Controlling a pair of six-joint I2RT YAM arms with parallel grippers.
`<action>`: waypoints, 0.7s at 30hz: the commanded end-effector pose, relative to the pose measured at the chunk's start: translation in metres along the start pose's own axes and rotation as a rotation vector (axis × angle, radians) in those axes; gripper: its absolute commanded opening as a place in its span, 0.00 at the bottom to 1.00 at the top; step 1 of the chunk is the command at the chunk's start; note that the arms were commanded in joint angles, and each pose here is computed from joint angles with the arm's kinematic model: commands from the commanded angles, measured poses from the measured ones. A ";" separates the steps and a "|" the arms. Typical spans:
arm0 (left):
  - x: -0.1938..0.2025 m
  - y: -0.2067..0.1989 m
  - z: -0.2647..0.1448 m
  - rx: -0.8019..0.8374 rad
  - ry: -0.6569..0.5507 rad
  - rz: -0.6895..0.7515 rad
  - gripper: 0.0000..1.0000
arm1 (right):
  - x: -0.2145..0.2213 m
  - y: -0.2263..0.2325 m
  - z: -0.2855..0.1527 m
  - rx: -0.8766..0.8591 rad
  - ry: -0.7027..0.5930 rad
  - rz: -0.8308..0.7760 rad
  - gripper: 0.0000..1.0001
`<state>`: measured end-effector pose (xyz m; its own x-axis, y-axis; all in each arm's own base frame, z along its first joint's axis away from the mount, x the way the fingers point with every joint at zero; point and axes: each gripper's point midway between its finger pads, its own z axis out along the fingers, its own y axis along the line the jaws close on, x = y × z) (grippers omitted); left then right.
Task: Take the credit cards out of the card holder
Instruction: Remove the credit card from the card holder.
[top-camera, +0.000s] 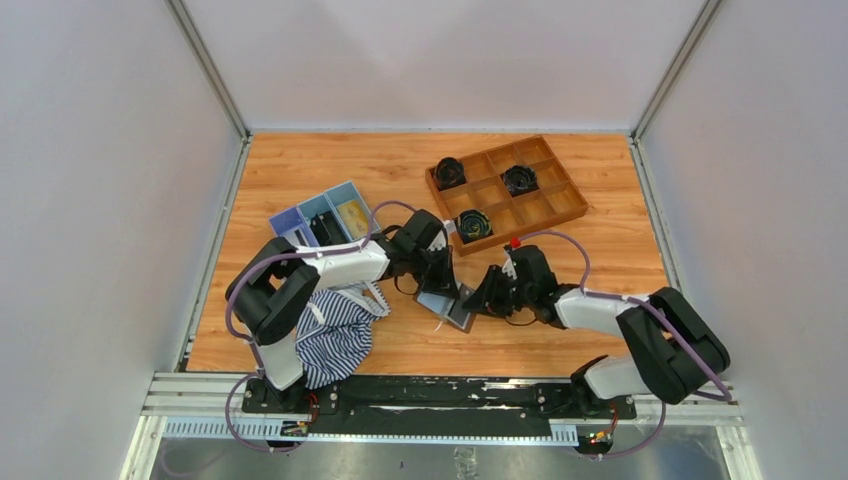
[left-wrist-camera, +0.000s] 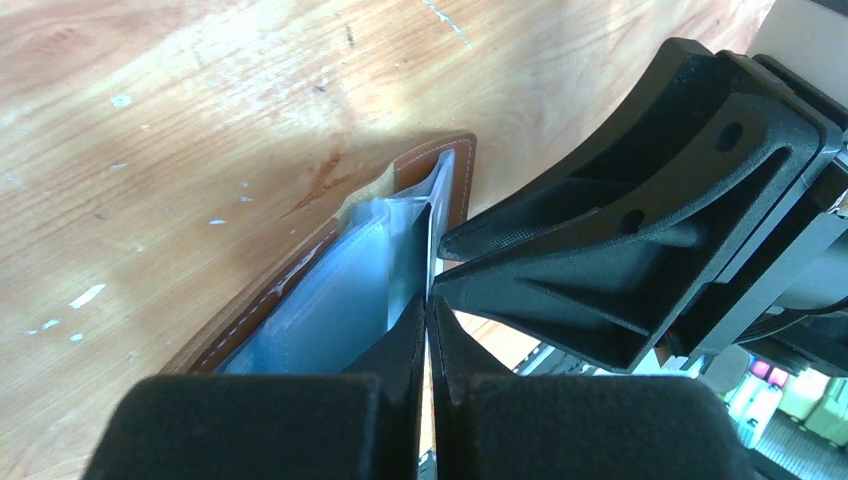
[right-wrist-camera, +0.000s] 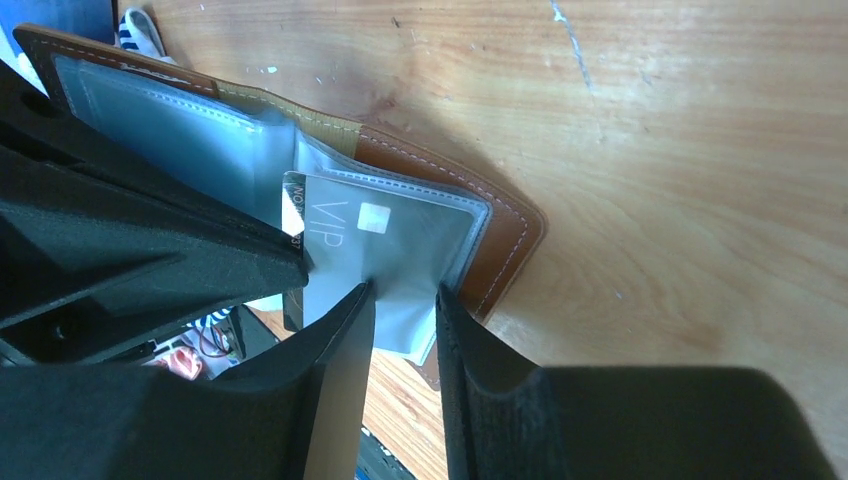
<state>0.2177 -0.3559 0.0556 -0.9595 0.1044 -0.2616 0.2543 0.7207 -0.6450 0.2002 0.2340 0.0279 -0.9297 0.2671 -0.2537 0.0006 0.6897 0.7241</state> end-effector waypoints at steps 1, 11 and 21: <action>-0.005 -0.010 -0.012 0.047 -0.005 0.020 0.00 | 0.029 -0.042 0.006 0.155 0.094 0.035 0.33; -0.004 0.014 -0.024 -0.020 -0.009 0.017 0.00 | 0.035 -0.055 0.007 0.205 0.112 0.047 0.32; -0.012 0.029 -0.043 -0.075 -0.031 0.020 0.00 | 0.035 -0.058 0.005 0.222 0.109 0.043 0.32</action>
<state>0.2289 -0.3211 0.0587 -0.9589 0.0972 -0.2665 0.2444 0.7600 -0.6022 0.2041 0.2433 0.0256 -0.9393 0.2579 -0.2263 0.0041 0.6680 0.7442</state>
